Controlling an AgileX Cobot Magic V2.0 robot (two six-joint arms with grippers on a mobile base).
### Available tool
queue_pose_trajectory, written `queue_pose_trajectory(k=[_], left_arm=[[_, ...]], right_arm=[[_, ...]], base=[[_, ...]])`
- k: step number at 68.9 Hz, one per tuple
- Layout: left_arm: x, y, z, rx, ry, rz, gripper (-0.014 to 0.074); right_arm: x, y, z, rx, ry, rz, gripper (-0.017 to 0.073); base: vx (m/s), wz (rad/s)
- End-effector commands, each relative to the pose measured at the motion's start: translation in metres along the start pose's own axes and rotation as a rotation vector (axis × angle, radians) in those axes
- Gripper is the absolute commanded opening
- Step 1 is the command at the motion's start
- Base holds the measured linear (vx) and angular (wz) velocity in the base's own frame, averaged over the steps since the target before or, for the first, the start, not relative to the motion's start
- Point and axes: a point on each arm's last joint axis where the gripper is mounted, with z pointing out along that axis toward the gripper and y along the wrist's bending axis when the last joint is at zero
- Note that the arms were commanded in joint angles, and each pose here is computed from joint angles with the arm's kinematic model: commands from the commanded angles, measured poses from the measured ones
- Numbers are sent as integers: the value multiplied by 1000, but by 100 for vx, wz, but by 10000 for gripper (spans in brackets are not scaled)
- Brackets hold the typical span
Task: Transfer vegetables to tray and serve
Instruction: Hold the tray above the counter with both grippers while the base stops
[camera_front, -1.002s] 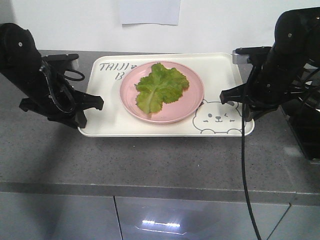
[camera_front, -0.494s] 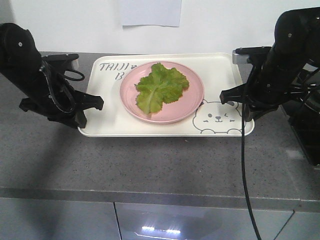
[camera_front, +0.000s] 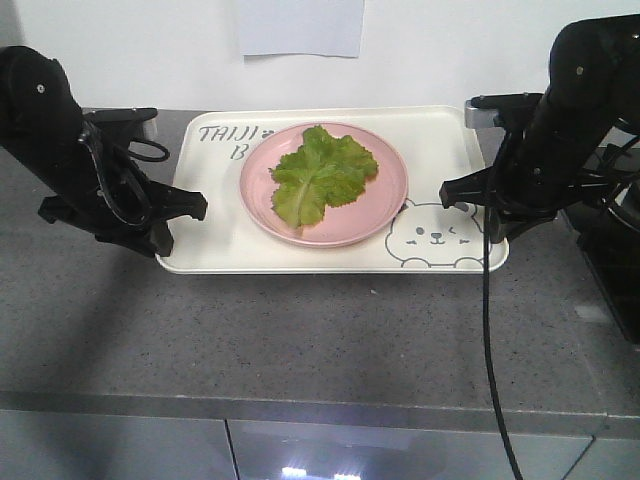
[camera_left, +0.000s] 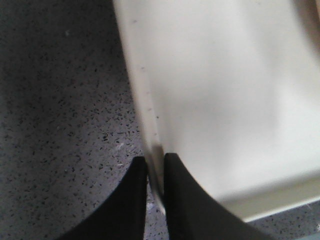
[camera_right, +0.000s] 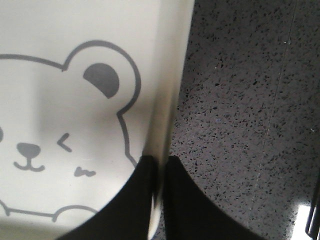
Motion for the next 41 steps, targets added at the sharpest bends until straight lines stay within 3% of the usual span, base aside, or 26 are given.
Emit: queue_pose_trajectory(k=[1,41], left_arm=[[-4,-19,-35,90,-140,29,-6],[-4,-19,-35,90,-140,29,-6]], right_arm=[[-2,4,-32,-38,-135,-23,-8],[-2,4,-32,-38,-133,-23,-8]], base=[[4,-1],[4,-1]])
